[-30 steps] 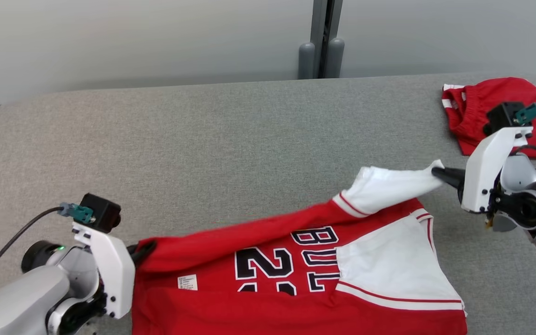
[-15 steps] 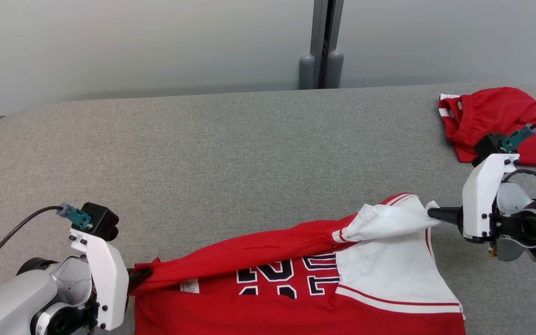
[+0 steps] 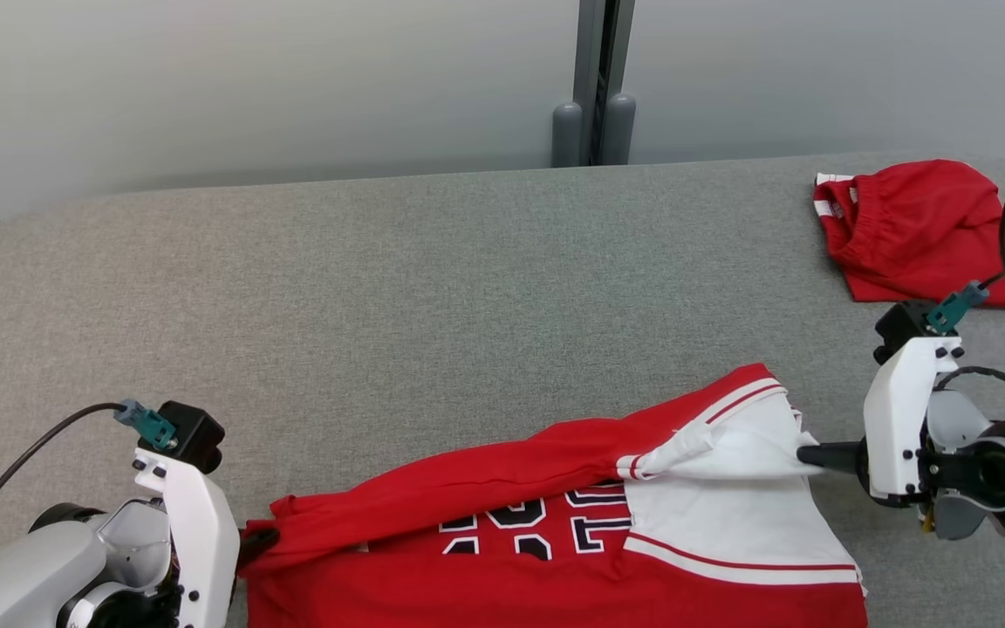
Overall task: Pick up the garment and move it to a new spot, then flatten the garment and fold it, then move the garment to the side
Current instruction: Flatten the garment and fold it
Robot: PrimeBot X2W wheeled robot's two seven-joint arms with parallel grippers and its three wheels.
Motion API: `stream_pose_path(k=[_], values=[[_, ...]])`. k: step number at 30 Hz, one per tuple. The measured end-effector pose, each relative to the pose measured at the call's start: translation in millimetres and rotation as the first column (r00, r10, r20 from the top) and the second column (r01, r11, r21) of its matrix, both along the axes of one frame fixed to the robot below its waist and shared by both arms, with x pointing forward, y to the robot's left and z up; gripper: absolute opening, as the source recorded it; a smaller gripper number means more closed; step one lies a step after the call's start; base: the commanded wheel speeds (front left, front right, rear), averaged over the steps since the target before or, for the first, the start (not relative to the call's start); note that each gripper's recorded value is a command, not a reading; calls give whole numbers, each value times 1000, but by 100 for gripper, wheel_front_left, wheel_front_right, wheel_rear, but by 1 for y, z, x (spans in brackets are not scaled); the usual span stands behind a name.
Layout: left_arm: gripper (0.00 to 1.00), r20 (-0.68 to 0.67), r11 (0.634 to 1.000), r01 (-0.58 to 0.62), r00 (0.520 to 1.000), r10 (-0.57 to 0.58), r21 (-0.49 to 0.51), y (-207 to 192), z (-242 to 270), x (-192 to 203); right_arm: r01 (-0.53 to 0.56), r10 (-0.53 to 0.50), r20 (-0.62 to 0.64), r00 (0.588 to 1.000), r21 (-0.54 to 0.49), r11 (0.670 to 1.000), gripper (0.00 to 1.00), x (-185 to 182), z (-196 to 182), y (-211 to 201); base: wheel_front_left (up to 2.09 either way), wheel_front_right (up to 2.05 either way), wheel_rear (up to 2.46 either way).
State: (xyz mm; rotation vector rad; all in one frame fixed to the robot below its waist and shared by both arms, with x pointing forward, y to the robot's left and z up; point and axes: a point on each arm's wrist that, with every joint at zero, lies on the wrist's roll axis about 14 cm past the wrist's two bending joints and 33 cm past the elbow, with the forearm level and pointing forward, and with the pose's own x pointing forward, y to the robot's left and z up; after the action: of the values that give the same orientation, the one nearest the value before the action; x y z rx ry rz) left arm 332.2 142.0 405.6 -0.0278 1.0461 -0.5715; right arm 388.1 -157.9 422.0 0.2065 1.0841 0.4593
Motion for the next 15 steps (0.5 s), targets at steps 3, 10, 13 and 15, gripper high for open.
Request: stream_pose_path(k=[3, 10, 13, 15], values=[[0, -5, 1000, 4, 1000, -4, 1, 0, 0, -1, -3, 3, -3, 1000, 5, 1000, 0, -4, -1, 1, 0, 0, 0], [100, -25, 1000, 7, 1000, -7, 2, -1, -4, -8, -4, 4, 4, 1000, 31, 1000, 100, -14, -3, 3, 0, 0, 0], [100, -17, 1000, 0, 1000, 0, -1, 0, -3, -9, -2, 1, 17, 1000, 55, 999, 100, -19, -2, 6, 0, 0, 0], [100, -6, 1000, -8, 1000, 8, -5, 2, -1, -10, -5, 4, 15, 1000, 66, 998, 100, -24, -3, 7, 0, 0, 0]])
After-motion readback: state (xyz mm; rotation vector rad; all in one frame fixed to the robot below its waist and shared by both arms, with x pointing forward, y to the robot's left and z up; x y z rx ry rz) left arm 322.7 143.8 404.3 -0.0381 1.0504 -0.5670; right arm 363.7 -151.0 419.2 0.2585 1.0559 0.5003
